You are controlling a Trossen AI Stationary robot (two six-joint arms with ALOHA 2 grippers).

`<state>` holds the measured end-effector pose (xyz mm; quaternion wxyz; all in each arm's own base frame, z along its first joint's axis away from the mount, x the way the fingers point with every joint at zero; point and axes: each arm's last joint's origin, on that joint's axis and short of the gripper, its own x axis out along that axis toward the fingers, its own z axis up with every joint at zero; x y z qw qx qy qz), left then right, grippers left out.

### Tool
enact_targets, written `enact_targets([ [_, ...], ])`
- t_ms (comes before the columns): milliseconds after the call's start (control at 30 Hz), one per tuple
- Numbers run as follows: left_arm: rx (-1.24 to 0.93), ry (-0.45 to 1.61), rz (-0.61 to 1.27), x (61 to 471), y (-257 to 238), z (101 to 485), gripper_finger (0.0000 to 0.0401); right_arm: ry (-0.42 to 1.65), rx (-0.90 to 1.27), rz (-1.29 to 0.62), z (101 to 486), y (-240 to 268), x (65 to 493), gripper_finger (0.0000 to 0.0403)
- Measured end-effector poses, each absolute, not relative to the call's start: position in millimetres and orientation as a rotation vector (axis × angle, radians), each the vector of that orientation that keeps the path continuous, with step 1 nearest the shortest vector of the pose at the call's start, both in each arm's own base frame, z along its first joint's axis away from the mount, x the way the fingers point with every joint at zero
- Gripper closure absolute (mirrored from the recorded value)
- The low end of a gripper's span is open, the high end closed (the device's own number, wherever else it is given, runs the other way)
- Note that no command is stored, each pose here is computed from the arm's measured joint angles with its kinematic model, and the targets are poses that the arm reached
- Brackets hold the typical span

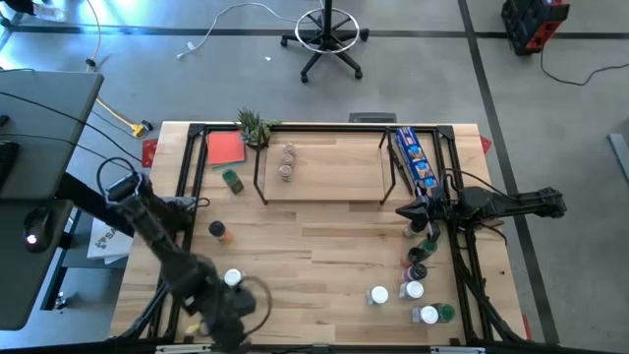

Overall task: Shelf spices
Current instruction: Put the brown seasoning bottle aligned with the other brown seasoning bottles on the shelf

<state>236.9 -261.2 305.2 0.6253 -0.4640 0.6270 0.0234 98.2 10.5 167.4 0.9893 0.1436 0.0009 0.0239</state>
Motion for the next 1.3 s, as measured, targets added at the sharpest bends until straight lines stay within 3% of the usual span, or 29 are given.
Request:
enact_targets([
  [300,-1.029,1.170,0.221,305.7,-156.0,347.2,0.0236,0.002,0.288,0.048,167.4,10.5,98.1,0.0402],
  [667,-0.827,1.062,0.492,344.0,15.1,332.7,0.0236,0.002,0.288,0.048,167.4,10.5,98.1,0.0402],
  [900,-0.547,1.295,0.431,337.2,66.0,307.9,0.0236,0.002,0.288,0.048,167.4,10.5,98.1,0.0402],
  [1033,-0.398,1.471,0.396,334.6,72.2,290.7,0.0236,0.002,0.288,0.048,167.4,10.4,98.2,0.0402],
  [1300,-0.245,1.588,0.338,349.1,75.9,260.7,0.0231,0.004,0.288,0.048,167.2,10.5,98.3,0.0402],
])
